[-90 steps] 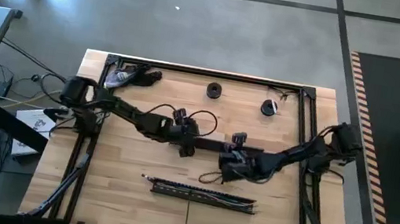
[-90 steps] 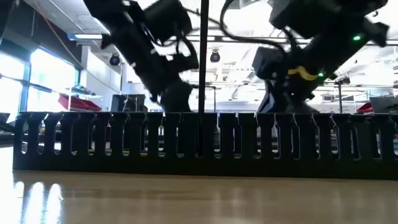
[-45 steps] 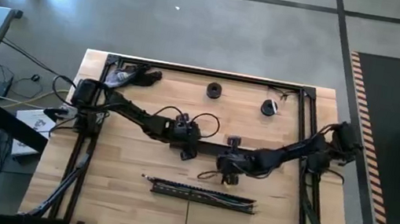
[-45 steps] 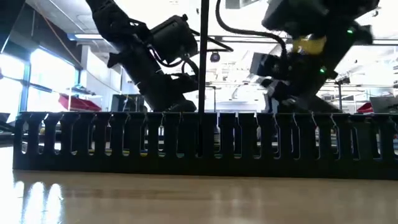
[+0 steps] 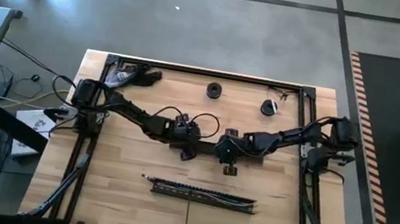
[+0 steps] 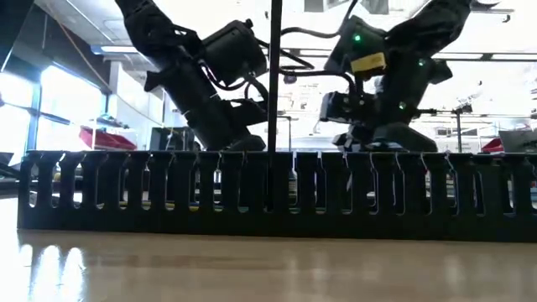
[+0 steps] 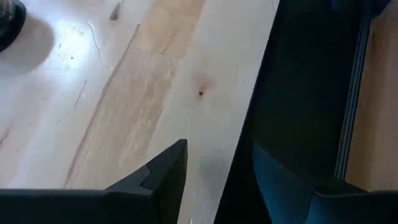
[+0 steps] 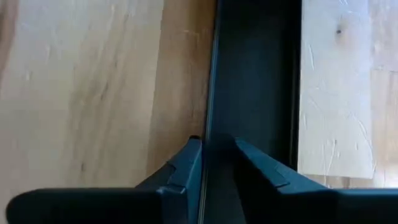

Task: Ziptie cables
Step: Close the black cable duct

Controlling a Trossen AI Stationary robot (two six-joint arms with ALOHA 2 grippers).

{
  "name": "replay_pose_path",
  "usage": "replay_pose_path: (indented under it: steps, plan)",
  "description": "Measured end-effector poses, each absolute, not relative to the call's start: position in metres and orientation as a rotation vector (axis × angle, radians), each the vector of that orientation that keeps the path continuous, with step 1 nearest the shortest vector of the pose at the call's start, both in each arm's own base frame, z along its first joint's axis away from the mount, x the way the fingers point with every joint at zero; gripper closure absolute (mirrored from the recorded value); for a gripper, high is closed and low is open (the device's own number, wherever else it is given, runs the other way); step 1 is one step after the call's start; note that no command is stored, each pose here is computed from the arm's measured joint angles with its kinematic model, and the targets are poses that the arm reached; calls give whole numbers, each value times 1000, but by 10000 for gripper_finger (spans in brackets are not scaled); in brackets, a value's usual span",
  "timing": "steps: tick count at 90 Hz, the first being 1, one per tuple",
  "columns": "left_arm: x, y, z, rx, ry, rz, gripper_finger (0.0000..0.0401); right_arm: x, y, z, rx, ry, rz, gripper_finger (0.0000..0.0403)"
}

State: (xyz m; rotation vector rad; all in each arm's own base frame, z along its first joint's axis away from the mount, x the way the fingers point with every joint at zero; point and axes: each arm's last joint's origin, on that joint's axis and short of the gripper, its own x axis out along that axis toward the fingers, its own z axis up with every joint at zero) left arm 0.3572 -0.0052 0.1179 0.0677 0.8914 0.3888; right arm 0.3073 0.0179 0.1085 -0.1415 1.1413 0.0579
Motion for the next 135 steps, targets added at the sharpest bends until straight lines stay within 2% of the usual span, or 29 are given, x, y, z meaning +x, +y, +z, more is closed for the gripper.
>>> replay_pose_path:
  steps: [9,22,31,43,57,72,90,97,103,121,135]
  plan:
    - [358,-13,134,164,845,416,238,307,18,106,-125,1148,52,394]
    - [356,-32,164,246,762,274,238,305,16,114,-18,1135,60,401]
    - [353,-48,168,317,763,112,238,301,12,125,60,1124,95,402]
    - [352,-62,162,407,778,51,237,298,1,138,155,1093,131,402]
    - [355,-64,146,414,803,95,223,296,-7,140,186,1098,126,403]
    - [357,-62,126,468,848,268,202,296,-7,141,188,1096,141,403]
    - [358,-63,110,482,887,269,200,296,-7,141,193,1097,143,403]
    - [358,-65,108,469,887,260,217,296,-7,141,191,1097,147,403]
    - [357,-66,108,440,887,249,246,295,-7,141,172,1095,160,403]
    - [356,-67,114,383,875,234,379,293,-5,150,56,1069,162,403]
    - [354,-66,131,302,850,217,387,285,-3,174,-62,1012,101,399]
